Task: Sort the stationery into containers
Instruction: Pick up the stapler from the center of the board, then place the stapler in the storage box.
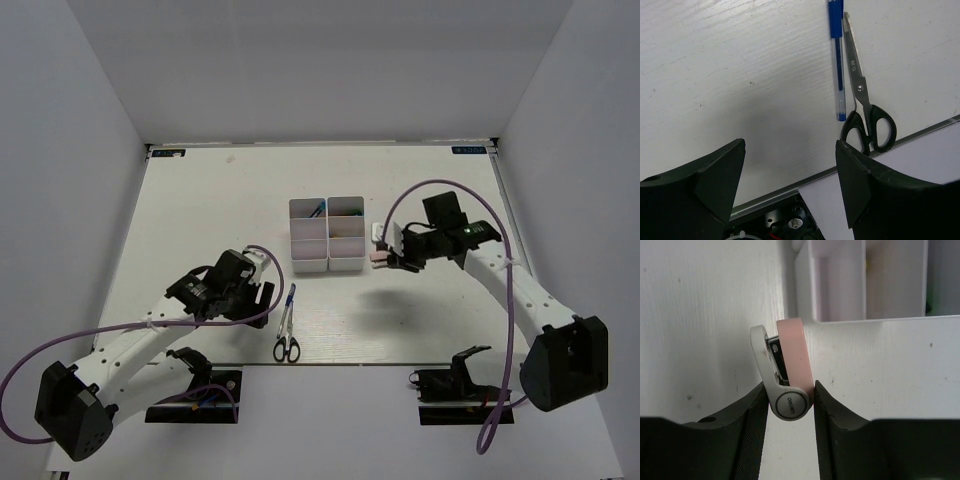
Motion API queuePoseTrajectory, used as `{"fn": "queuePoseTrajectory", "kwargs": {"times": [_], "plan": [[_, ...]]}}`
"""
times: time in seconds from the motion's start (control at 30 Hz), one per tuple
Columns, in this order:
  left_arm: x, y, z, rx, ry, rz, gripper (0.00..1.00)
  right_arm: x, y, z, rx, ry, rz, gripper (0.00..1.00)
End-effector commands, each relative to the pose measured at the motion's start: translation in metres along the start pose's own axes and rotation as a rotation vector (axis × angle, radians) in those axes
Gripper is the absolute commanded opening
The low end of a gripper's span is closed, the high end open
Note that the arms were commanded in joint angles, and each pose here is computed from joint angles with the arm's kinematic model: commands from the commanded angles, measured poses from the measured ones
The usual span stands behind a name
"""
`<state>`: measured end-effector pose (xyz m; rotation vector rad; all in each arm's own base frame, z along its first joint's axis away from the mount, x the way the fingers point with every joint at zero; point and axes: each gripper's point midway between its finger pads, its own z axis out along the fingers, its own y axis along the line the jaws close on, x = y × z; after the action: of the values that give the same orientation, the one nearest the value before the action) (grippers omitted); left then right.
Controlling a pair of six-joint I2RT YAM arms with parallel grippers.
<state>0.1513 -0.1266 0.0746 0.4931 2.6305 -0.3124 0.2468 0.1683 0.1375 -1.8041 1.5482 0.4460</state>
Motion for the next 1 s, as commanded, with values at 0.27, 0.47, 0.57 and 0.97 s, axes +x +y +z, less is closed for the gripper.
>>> {"fn": "queuePoseTrajectory", "kwargs": {"times": [0.27,0.47,0.57,0.97], "plan": [[-0.001,-0.004,0.002,0.024,0.002,0.001,0.83,-0.071,-0.049,0.027,0.122,0.095,0.115,0.00],[0.001,-0.004,0.002,0.029,0.005,0.006,0.83,-0.065,-0.041,0.047,0.072,0.203,-0.010,0.00],[0.001,-0.004,0.002,0.031,0.002,0.005,0.83,-0.060,-0.045,0.057,0.076,0.248,-0.052,0.00],[0.002,-0.007,0.001,0.047,0.005,0.011,0.83,-0.049,-0.071,0.071,0.164,0.374,-0.101,0.00]]}}
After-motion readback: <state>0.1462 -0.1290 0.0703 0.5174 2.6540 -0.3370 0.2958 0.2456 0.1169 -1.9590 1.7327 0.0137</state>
